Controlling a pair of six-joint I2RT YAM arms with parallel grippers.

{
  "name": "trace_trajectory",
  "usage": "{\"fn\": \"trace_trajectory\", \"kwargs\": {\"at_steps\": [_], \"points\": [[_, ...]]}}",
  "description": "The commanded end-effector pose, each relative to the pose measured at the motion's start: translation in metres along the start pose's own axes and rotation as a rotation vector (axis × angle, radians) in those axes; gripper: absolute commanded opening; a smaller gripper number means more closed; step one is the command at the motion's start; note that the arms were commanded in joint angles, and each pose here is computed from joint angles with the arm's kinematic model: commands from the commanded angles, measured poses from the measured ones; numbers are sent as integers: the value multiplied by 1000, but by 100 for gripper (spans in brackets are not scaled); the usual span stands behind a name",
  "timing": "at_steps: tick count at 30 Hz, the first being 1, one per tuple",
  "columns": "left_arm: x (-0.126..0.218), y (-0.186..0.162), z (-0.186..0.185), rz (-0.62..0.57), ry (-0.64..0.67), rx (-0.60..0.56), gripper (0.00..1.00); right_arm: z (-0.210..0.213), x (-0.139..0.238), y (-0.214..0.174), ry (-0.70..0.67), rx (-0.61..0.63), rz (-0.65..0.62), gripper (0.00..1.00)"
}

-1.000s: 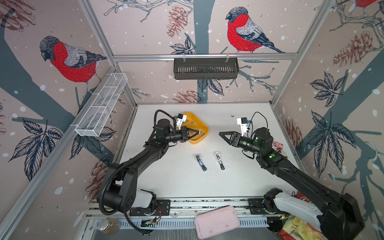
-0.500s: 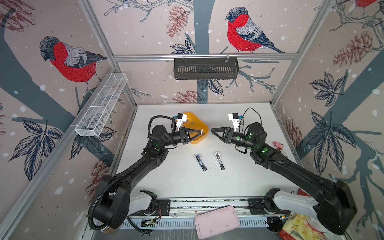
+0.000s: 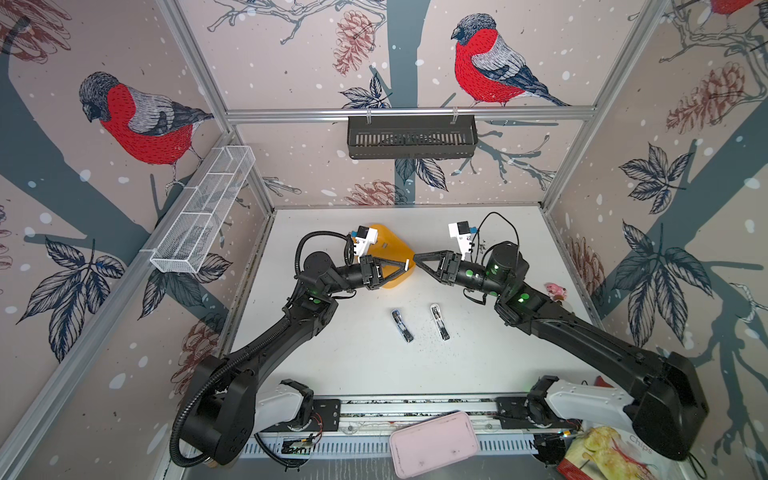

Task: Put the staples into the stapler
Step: 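Bring the held staple strip toward the right gripper while the right gripper approaches it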

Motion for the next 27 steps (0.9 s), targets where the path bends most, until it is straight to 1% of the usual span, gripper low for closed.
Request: {"fn": "trace_trajectory", "kwargs": {"at_steps": [1,20,27], "points": [[-1,-5,-10,18,-27,-50,0,11,-2,7,38,24,-25,49],[-5,-9,-11,36,-27,-71,0,17,-7,3,65,27,-7,38],[-5,-9,-10,37,-26,-73,0,17,-8,1,67,26,-2,35]]}}
Point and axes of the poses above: each gripper's point midway between its finger pads, its own x axis back along the fingers, its own z axis along the line the jaws close on, y = z × x, the point moved 1 cm from there along x, back along the fingers, and after that the axes turned 14 degrees about x, right-handed, at the moved point
